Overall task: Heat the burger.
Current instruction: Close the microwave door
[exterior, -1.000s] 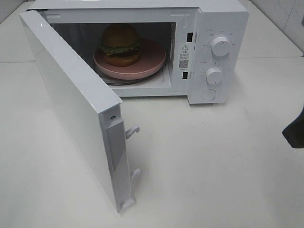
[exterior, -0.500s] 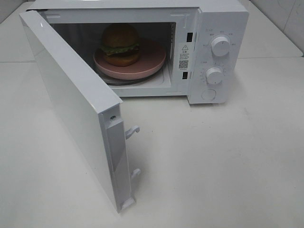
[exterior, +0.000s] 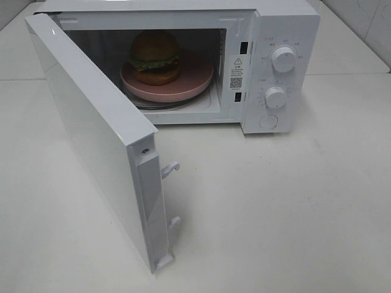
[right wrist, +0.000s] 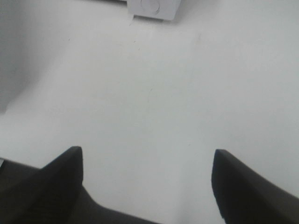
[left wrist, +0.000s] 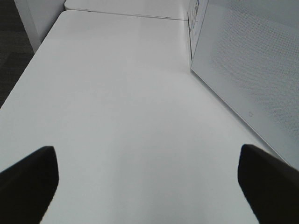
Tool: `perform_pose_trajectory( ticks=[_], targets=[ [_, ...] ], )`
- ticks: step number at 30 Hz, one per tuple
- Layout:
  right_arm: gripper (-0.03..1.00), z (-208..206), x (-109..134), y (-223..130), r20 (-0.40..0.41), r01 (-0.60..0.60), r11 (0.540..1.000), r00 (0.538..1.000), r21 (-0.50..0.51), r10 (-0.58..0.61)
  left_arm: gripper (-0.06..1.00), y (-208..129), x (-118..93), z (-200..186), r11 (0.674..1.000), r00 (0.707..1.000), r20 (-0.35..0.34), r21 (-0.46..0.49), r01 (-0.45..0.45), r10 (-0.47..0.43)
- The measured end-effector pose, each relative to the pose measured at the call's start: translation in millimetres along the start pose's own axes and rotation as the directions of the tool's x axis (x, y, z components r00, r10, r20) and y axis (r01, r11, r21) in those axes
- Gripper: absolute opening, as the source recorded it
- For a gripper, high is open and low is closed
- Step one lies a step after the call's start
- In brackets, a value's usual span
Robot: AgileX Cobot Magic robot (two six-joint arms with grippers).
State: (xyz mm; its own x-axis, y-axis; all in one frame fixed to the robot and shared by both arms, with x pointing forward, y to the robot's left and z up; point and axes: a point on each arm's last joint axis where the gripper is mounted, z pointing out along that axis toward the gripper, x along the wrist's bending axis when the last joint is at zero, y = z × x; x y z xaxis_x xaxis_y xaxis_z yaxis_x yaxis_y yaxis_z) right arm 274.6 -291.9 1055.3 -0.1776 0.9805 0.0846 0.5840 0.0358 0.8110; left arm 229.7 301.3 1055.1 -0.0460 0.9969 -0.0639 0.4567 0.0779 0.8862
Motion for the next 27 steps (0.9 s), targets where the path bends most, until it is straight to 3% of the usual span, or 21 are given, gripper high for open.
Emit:
perform_pose_trajectory(
  ticks=[12,27],
  targets=[
    [0.71,-31,1,-19,0.099,0.001,0.973,0.995,-0.233,0.022,0.96,0,0,0,1.000,1.000,0.000,0.000,0.000,0.000],
    [0.71,-32,1,-20,0.115,-0.005,0.971,0.993,-0.240,0.034,0.96,0,0,0,1.000,1.000,0.000,0.000,0.000,0.000]
  ],
)
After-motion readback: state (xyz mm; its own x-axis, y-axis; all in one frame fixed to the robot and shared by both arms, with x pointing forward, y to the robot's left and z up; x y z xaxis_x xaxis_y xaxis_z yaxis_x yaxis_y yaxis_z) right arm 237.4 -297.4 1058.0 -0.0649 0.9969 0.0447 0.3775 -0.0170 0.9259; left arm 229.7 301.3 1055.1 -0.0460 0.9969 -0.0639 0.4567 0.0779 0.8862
